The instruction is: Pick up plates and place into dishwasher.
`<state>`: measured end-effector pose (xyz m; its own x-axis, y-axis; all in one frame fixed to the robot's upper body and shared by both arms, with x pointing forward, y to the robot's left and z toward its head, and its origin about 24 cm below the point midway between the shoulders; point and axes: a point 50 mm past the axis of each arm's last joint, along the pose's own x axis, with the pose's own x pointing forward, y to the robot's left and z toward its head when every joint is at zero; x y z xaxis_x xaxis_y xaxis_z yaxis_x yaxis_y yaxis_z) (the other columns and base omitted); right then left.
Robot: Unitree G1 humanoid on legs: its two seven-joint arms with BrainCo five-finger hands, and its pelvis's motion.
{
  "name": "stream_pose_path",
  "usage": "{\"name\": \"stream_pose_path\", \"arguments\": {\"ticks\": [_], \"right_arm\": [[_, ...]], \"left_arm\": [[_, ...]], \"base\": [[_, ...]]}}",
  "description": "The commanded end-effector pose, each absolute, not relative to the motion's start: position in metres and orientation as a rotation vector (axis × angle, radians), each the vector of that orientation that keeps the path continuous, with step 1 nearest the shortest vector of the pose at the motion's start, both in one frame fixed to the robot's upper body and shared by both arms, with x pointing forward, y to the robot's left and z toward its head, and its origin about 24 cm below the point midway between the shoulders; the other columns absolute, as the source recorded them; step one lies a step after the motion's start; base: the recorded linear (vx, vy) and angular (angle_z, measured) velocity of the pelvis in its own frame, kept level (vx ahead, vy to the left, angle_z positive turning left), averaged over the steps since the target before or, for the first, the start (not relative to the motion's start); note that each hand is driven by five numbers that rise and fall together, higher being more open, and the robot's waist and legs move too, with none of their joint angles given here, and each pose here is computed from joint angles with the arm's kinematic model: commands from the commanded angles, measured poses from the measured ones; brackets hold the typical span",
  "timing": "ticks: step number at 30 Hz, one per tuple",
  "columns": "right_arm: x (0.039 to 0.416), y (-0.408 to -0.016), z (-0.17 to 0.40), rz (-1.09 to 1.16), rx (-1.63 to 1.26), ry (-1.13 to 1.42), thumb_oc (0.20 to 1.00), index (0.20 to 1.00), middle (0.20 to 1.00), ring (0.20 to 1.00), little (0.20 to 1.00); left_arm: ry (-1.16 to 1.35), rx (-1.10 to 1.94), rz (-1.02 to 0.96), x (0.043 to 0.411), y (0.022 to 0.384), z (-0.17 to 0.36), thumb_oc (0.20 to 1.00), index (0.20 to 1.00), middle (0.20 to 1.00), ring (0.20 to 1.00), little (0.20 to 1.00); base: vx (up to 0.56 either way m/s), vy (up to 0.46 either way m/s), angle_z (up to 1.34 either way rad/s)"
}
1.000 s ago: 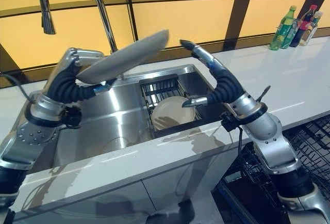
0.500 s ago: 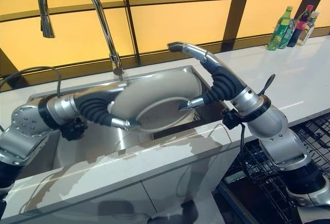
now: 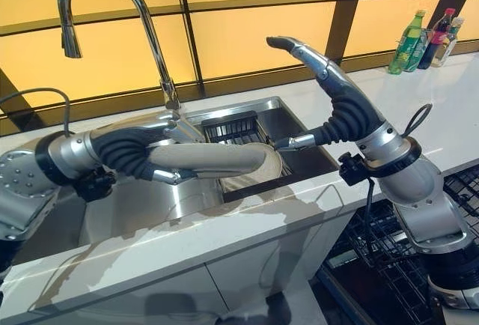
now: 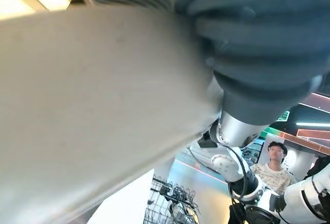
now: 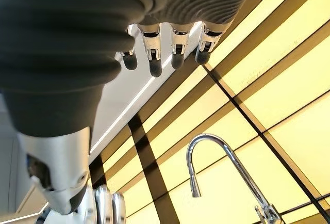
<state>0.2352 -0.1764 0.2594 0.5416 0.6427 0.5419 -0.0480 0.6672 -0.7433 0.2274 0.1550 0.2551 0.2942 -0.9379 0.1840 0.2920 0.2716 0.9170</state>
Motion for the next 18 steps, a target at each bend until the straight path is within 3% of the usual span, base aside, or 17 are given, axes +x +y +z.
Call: {"name": "stream_pose_path", "arguments": {"ticks": [1,18], "right_arm": [[0.229,-0.169,0.277,0.53,-0.717,-0.996,1.0,1.0,1.0,1.0,1.0],[0.234,-0.147,0.259,0.758,-0.613,-0.888,1.0,1.0,1.0,1.0,1.0]], "left_arm": [[-1.009,0.896,-0.922,0.227,0.157,0.279,0.2,0.2,0.2,0.2,0.2],[-1.117,0.817,-0.811,0.226,0.155,0.279,0.2,0.2,0.2,0.2,0.2]], "base": [[0.04,-0.005,0.02],[0.01,-0.002,0.0]]}}
